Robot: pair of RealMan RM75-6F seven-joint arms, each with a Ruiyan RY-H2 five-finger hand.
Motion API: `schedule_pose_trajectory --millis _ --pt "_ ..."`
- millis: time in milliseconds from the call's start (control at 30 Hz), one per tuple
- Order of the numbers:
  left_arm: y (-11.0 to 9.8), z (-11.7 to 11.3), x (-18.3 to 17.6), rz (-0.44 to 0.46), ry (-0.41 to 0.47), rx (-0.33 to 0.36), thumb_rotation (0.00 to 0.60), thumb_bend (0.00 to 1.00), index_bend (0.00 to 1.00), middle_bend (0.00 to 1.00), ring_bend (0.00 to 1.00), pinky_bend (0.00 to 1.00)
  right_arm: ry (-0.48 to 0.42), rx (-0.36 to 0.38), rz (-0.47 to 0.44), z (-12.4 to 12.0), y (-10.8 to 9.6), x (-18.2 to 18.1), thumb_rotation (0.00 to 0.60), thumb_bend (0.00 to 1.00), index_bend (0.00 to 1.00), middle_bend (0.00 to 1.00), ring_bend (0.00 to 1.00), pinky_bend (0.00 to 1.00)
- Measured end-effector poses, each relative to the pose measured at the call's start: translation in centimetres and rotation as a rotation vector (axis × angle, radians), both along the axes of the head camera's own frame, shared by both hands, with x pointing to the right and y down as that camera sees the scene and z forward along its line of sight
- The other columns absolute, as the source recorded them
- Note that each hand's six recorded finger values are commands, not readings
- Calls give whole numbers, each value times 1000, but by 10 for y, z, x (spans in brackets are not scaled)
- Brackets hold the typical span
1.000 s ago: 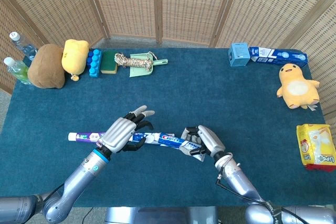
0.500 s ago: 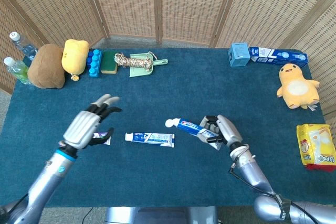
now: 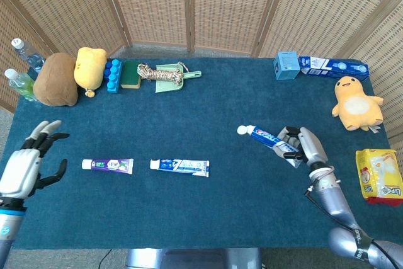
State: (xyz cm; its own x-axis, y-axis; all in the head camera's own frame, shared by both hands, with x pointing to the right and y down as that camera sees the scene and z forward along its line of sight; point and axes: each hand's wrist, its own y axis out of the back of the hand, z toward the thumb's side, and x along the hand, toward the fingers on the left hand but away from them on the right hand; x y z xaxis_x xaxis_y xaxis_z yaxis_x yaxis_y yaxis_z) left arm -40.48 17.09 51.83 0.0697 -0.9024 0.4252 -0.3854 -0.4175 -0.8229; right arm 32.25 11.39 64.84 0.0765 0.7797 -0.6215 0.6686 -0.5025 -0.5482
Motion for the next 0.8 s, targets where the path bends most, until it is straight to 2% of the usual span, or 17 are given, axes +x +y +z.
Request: schedule_pose_trajectory --millis 233,333,500,633,800 --pt "8 5 -17 -50 -15 -19 600 437 234 112 0 121 59 -2 -16 4 4 23 600 420 613 500 418 355" --pt "10 7 -18 -57 -17 -20 600 437 234 110 0 118 78 0 -22 7 5 29 600 361 527 445 345 309" --pt "12 12 -19 -66 -15 -36 600 436 225 103 0 113 42 3 -12 9 9 26 594 253 370 335 210 273" --pt "13 14 -17 -64 -13 -45 600 435 215 97 0 107 15 12 -33 12 12 18 536 217 236 248 125 257" --pt "13 16 -16 -61 -18 -53 600 429 206 85 0 98 -7 29 -39 11 12 12 497 192 162 198 81 252"
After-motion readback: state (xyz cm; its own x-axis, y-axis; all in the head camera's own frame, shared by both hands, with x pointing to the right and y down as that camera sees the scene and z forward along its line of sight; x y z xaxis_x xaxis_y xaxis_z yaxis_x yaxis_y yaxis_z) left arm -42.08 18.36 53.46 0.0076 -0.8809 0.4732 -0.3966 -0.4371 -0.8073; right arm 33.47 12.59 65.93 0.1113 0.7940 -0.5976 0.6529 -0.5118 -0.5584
